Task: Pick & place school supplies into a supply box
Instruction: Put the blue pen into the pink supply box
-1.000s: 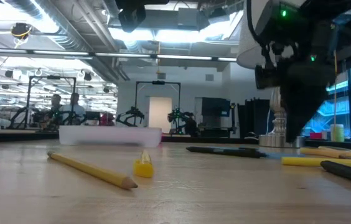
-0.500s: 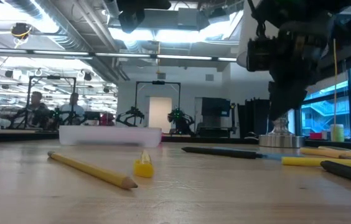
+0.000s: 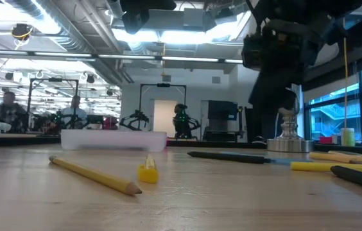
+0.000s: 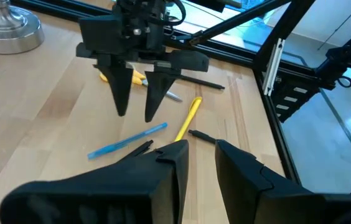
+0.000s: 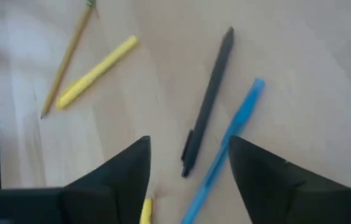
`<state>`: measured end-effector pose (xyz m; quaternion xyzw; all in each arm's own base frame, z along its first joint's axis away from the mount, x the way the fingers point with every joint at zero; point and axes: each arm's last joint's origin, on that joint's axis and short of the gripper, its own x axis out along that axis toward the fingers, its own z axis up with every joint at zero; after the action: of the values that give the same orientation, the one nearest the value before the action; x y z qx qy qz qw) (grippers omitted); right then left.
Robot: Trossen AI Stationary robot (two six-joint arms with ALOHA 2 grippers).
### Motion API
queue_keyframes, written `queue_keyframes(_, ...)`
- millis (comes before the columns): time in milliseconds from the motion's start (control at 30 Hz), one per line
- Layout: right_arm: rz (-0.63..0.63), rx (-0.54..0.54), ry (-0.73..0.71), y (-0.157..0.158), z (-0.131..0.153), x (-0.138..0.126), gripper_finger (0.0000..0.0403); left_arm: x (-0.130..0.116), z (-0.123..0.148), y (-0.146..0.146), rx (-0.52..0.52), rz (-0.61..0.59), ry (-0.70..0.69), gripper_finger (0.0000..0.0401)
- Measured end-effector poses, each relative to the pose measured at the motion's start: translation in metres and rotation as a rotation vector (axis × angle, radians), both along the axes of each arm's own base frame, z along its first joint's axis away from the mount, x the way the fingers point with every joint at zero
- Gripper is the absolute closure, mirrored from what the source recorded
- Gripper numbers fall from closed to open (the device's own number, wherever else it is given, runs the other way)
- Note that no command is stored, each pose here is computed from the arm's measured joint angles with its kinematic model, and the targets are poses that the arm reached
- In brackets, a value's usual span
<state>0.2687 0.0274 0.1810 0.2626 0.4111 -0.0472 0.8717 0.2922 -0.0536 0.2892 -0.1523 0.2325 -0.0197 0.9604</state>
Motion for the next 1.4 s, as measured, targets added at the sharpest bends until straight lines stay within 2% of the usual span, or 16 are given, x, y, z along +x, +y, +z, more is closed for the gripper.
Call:
queue_keyframes(133,-0.019,-0.050,-0.023,-0.001,0.001,0.001,0.0167,0.000,0.000,0.000,0.000,0.000,0.001,0.0329)
queue_keyframes(300,-0.053,-0.084,0.010,-0.006,0.008,0.004,0.0179,0.000,0.000,0.000,0.000,0.000,0.002,0.0329)
queue_keyframes(467,-0.023,-0.140,0.078,-0.007,0.027,0.023,0.0195,0.000,-0.001,0.000,0.033,-0.016,0.002,0.0329)
queue_keyframes(600,-0.062,-0.173,0.169,-0.010,0.031,0.040,0.0203,0.000,0.000,0.000,0.048,-0.023,0.000,0.0329)
queue_keyframes(733,-0.107,-0.163,0.303,-0.015,0.018,0.052,0.0206,0.000,-0.001,0.000,0.048,-0.023,0.005,0.0329)
queue_keyframes(900,-0.092,-0.149,0.397,-0.016,-0.007,0.062,0.0206,-0.001,-0.001,0.000,0.040,-0.019,0.008,0.0329)
queue_keyframes(1400,-0.086,-0.146,0.481,-0.015,-0.046,0.075,0.0208,-0.001,-0.003,0.000,0.043,-0.021,0.025,0.0329)
